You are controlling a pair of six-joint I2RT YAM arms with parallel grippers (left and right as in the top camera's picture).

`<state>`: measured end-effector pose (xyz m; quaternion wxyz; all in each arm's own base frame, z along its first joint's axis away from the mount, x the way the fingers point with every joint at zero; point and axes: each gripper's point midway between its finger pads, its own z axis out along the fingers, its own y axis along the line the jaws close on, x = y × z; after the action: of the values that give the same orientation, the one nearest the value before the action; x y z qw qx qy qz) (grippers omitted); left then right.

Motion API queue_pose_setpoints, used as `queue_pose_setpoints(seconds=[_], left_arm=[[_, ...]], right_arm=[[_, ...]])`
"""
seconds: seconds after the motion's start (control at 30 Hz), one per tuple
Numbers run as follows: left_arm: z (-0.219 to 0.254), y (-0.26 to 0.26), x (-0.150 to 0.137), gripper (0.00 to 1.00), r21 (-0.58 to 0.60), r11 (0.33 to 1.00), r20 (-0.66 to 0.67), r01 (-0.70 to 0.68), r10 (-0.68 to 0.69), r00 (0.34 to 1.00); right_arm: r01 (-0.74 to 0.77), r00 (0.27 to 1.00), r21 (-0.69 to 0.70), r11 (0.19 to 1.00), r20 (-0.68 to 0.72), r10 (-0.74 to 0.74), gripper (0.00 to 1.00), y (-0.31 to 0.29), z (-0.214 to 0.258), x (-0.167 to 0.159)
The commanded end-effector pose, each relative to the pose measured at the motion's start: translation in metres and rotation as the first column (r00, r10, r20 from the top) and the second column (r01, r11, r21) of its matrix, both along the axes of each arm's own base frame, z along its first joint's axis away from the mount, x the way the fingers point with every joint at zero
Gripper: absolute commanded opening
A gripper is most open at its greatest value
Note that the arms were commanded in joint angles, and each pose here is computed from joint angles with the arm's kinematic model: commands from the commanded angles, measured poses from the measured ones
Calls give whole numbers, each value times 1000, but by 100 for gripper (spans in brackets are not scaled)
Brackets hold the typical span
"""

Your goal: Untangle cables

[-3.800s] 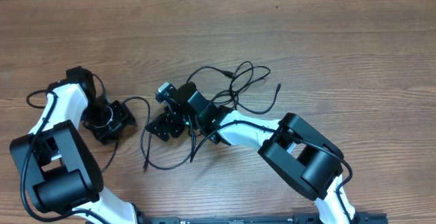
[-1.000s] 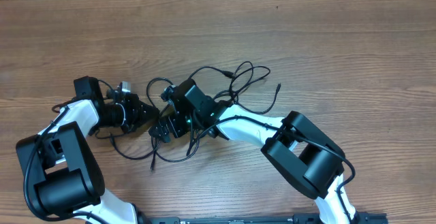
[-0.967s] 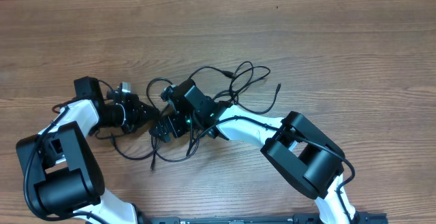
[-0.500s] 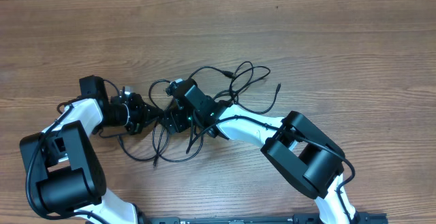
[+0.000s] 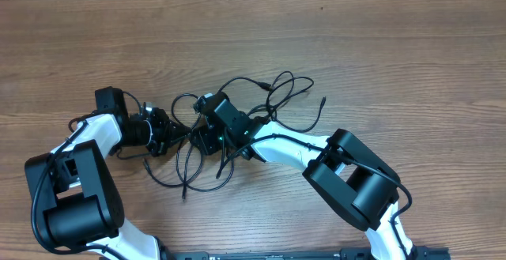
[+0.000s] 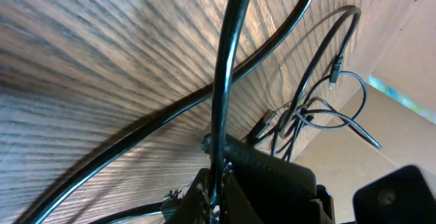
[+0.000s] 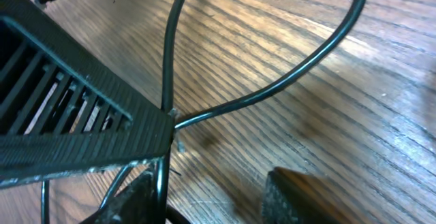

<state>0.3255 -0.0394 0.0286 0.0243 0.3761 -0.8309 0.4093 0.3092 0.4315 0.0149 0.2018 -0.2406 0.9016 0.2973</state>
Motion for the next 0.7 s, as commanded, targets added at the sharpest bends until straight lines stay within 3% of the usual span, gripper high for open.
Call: queue_pose_setpoints(seconds=[0.0, 0.13, 0.27, 0.43, 0.67], left_arm=[[-8, -2, -4, 4, 1, 1000, -31, -6, 6, 999], [-7, -2, -3, 4, 1, 1000, -26, -6, 6, 1000], [1, -8, 0, 4, -55, 998, 1, 1, 0, 1000], [35, -15, 19, 4, -214, 976, 163, 39, -4, 987], [59, 8, 41, 4, -218, 976, 255, 16, 41, 966]], right_arm=[[-1, 1000, -1, 1000, -11, 1, 40, 0, -4, 1], [-1, 1000, -1, 1000, -10, 1, 28, 0, -4, 1], [-4, 1000, -1, 1000, -7, 4, 4, 0, -4, 1], [-3, 1000, 1, 1000, -5, 3, 4, 1, -3, 1], [-9, 1000, 4, 1000, 5, 9, 4, 1, -2, 2]])
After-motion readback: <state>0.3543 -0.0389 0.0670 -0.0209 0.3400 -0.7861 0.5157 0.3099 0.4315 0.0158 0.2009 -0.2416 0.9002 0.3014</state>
